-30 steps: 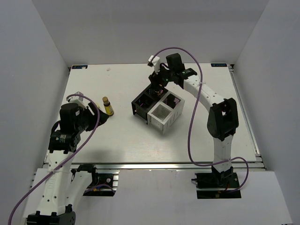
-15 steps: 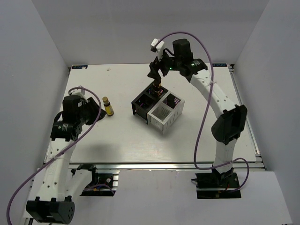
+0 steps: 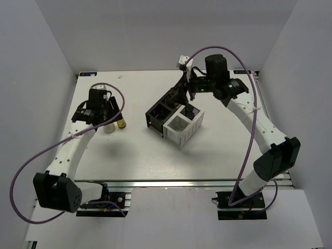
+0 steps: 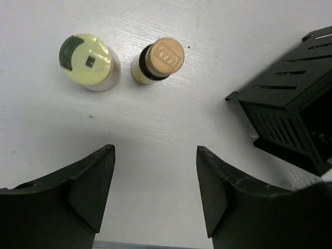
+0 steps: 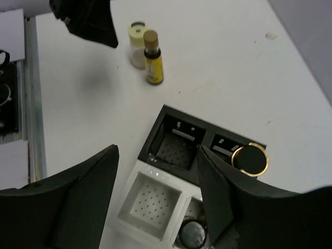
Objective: Organize the condiment bottles
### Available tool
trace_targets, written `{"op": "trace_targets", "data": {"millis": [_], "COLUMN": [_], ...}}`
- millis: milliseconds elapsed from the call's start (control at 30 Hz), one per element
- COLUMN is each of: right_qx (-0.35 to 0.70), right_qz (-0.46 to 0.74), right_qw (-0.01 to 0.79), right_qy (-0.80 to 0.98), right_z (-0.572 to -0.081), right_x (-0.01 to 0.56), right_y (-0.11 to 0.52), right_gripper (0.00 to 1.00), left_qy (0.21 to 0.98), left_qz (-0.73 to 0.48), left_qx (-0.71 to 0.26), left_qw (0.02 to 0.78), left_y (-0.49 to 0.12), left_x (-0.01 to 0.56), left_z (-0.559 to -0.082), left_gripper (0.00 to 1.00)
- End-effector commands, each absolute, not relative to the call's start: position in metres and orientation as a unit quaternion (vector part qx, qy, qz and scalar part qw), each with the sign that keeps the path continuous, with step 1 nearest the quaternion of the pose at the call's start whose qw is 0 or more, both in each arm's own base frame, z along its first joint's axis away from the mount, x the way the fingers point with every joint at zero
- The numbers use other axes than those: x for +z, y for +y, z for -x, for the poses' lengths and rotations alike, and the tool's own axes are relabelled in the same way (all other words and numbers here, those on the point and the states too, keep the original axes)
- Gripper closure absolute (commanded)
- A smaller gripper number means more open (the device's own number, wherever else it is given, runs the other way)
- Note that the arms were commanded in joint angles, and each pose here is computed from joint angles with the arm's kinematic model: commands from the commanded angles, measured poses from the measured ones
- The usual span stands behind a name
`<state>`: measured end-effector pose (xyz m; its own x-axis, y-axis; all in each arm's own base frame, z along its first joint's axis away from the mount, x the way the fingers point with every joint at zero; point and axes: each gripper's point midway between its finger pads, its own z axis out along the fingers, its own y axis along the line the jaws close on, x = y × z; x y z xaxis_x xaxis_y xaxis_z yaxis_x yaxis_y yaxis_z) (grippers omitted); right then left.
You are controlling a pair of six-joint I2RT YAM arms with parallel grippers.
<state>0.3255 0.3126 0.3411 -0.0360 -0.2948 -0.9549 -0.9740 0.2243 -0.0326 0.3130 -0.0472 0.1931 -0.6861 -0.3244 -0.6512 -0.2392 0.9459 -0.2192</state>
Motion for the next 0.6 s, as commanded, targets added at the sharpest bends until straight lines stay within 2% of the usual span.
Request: {"op": "trace_targets", "data": {"millis": [0, 367, 567], "right_qx": [0.375, 0.376, 0.374], "right_qz": [0.515, 0.511, 0.507], "right_qw": [0.472, 0.467, 0.468], "right_qy": [0.61, 0.616, 0.62], "right_z": [-0.31, -0.297, -0.295], "right_x": [0.346, 0.338, 0.335], "right_y": [0.311, 0.303, 0.3], "right_gripper": [0.32, 0.3, 0.3], "left_qy": [0.907, 0.919, 0.925], "left_qz": [0.134, 0.109, 0.105], "left_qx": [-0.023, 0.023, 0.011], "left_qw": [0.399, 0.377, 0.365], "left_y": [-0.041, -0.038, -0.048], "left_x": [0.207, 0.175, 0.163], "left_z": [-0.338, -0.391, -0.414], "left_gripper": [0.26, 0.22, 0.25]}}
